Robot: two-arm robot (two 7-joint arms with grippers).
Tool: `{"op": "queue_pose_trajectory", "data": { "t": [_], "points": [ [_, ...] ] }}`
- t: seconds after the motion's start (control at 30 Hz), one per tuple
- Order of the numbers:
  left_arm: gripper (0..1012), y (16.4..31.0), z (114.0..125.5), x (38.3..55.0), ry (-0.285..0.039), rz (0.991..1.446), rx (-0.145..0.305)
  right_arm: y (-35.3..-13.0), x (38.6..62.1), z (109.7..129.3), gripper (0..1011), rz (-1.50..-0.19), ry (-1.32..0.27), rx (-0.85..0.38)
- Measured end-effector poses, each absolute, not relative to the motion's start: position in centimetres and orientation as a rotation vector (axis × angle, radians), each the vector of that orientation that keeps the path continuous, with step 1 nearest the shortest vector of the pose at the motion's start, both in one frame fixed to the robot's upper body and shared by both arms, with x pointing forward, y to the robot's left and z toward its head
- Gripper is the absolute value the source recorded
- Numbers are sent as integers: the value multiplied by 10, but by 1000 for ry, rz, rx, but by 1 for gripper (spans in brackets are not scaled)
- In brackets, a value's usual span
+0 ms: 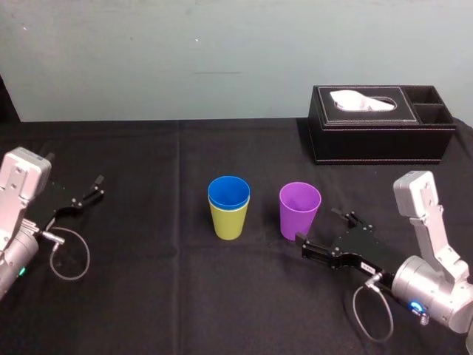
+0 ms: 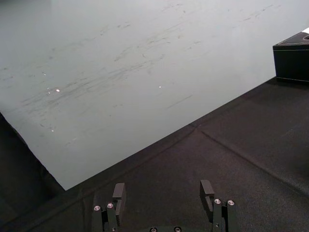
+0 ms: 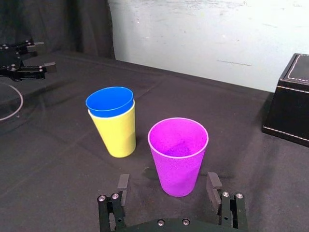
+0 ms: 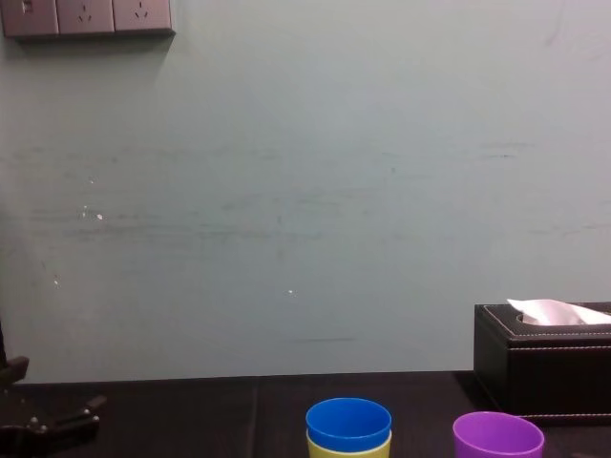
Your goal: Stack the three plastic cups sequentially using one hand.
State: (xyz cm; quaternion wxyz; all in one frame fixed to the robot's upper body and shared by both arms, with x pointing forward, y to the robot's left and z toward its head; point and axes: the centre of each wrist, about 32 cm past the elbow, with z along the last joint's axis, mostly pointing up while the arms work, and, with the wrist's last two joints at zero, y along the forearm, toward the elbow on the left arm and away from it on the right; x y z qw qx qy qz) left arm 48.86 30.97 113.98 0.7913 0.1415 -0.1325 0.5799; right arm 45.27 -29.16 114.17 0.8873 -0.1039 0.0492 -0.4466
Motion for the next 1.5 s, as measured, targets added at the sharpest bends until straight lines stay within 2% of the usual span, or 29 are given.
{"op": "queue_pose_trajectory", "data": {
  "t": [1.5],
  "points": [
    [1010,310,1140,489,-285,1248,304,-272,494,1141,1000,-918,109,-229]
  ]
}}
